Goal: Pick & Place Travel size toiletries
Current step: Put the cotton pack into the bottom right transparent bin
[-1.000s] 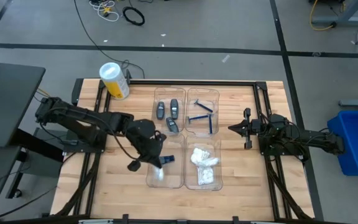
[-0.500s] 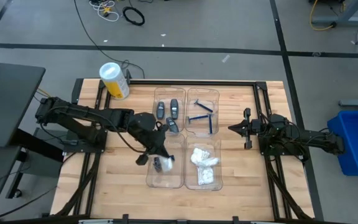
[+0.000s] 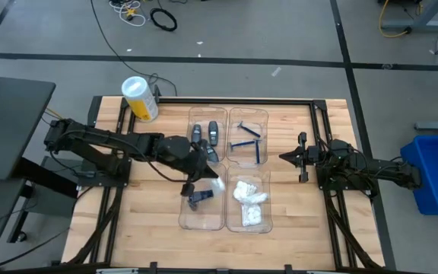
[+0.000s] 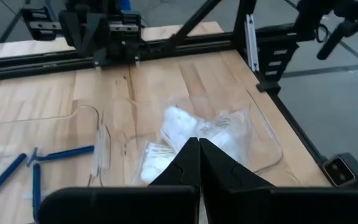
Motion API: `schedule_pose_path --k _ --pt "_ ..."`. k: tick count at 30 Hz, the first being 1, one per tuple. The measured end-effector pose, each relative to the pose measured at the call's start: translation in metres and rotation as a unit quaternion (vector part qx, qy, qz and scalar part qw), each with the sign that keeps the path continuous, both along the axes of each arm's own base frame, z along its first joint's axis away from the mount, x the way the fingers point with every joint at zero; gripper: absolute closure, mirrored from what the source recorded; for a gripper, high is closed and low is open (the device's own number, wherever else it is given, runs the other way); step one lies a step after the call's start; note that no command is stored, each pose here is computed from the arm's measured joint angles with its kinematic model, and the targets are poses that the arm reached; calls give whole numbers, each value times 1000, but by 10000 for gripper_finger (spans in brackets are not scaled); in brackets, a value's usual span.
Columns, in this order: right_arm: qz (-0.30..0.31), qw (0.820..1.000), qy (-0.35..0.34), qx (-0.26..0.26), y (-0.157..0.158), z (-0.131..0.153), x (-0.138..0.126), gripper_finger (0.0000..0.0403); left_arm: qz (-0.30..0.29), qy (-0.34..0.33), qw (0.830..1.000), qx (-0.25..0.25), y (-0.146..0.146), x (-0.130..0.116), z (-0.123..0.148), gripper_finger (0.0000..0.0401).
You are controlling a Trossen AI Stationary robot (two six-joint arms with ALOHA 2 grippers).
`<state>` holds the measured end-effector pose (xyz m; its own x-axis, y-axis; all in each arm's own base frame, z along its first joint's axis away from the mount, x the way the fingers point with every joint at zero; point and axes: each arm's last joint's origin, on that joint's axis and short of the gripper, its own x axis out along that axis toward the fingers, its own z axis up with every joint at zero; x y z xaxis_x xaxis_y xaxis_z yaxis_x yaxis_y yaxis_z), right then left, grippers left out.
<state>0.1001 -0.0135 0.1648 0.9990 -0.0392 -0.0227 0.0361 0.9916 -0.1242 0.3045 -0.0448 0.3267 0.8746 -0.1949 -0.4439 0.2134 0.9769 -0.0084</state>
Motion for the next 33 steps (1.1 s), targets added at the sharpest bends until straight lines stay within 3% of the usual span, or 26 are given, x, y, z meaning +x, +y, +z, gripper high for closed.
schedule_pose_path --k 13,20,33 --pt "0 1000 0 0 0 0 0 389 32 -61 997 20 2 3 31 401" --pt "0 1000 0 0 0 0 0 389 36 -63 997 20 4 3 32 401" --pt "0 1000 -1 0 0 0 0 389 8 -57 998 2 -4 54 -12 401"
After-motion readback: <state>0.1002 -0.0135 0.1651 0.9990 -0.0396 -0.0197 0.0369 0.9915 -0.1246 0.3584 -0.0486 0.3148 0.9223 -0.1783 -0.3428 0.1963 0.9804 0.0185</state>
